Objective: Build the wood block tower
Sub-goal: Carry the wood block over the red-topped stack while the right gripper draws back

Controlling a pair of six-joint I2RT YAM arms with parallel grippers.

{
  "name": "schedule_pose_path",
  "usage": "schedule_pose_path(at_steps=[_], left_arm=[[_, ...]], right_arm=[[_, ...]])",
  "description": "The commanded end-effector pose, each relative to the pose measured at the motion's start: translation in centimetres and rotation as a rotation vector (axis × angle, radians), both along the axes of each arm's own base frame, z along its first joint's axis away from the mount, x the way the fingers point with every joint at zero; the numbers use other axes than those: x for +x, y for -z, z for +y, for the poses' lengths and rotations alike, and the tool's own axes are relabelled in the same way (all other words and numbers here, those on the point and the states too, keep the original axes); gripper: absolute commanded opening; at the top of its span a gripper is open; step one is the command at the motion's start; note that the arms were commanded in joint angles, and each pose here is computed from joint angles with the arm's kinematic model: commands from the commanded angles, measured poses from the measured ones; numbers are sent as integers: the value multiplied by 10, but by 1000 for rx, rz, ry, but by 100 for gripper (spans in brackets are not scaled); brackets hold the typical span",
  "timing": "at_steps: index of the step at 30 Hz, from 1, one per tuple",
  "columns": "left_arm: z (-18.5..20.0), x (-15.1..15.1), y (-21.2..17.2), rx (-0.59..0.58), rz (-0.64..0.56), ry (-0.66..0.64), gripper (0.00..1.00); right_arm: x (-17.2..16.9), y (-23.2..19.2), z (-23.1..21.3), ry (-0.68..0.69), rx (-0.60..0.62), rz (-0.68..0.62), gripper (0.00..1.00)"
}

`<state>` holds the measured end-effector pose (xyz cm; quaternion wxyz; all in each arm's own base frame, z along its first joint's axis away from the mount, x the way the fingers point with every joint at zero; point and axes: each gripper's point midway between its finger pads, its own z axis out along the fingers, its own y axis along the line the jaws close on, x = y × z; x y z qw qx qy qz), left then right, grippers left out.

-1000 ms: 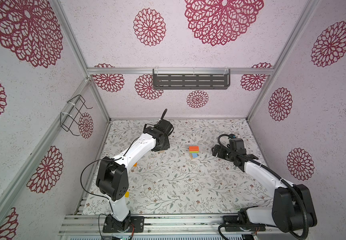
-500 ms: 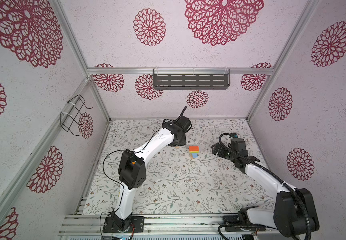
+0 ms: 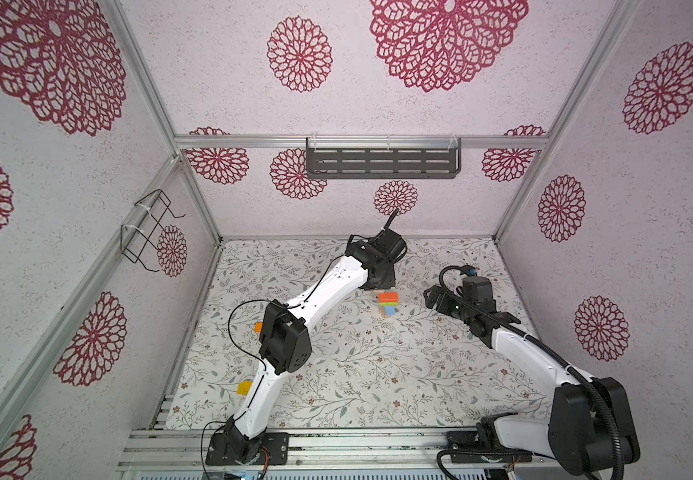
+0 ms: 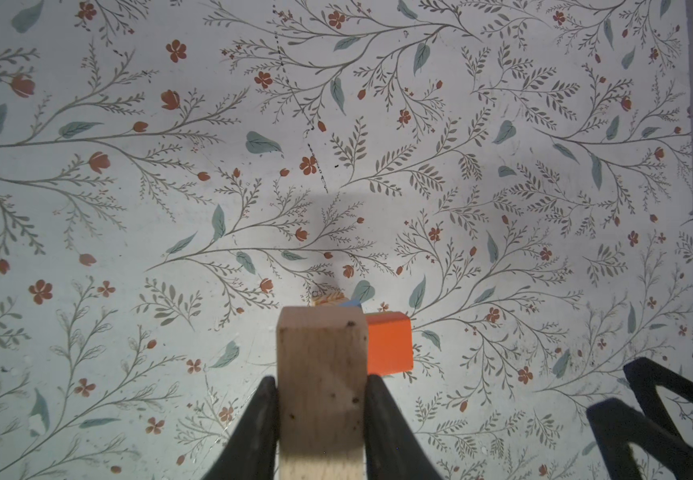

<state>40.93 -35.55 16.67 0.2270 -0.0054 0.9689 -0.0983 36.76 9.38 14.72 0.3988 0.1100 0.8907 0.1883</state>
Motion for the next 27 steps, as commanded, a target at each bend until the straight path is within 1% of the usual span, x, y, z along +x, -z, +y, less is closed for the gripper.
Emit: schedule_pose_path(at_steps=[1, 14, 27], left_arm=[[-13, -6, 2, -12, 8, 5, 33], [-31, -17, 10, -22, 19, 18, 33], [-28, -19, 24, 14, 34, 6, 32]], right_arm=[[1, -14, -1, 10, 21, -48, 99], [0, -12, -4, 37, 38, -41, 99], [0, -13, -4, 36, 39, -45, 99]])
